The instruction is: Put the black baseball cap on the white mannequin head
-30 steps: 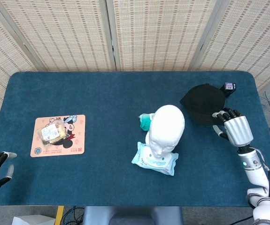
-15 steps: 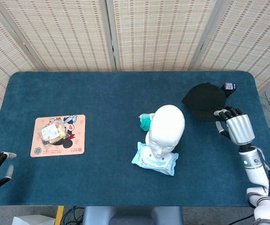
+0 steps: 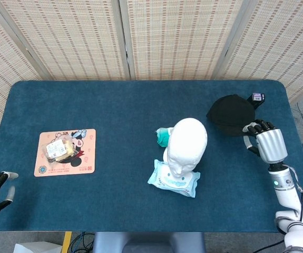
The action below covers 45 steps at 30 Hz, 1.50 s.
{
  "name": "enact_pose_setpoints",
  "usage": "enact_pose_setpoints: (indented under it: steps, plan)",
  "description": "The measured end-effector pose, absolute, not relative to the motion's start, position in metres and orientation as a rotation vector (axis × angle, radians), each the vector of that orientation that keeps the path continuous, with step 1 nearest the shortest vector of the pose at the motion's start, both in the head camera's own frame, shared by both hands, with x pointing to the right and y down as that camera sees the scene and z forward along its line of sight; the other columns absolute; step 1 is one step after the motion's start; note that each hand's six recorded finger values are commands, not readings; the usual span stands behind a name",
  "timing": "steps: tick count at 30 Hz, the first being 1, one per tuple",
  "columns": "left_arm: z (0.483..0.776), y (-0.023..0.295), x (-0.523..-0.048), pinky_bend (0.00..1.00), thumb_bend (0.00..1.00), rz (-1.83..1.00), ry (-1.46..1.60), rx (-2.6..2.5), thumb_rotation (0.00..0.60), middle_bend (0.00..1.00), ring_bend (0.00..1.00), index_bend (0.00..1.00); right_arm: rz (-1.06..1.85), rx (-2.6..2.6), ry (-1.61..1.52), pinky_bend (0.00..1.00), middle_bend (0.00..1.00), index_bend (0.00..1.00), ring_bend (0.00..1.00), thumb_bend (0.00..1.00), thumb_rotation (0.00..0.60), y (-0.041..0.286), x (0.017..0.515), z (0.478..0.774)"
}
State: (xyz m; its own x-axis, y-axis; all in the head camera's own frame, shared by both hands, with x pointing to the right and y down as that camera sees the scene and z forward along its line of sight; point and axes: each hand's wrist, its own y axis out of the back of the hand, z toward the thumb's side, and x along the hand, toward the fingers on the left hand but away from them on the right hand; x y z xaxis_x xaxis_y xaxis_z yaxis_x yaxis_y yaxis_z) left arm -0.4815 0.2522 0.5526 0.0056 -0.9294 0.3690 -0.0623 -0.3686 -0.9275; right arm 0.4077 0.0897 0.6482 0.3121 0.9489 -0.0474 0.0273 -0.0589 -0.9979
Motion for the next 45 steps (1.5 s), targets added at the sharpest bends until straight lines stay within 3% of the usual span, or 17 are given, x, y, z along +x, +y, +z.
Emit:
enact_pose_setpoints:
  steps: [16, 45]
  plan:
    - [0.550, 0.252, -0.481, 0.65, 0.43, -1.451, 1.062, -1.530, 0.600, 0.42, 0.40, 0.38, 0.815, -1.257, -1.003, 0.50, 0.60, 0.78, 0.42, 0.50, 0.600, 0.069, 0.397, 0.603]
    - [0.538, 0.250, -0.486, 0.65, 0.43, -1.428, 1.102, -1.512, 0.600, 0.42, 0.40, 0.38, 0.605, -0.973, -0.920, 0.50, 0.61, 0.79, 0.42, 0.50, 0.600, 0.009, 0.341, 0.539]
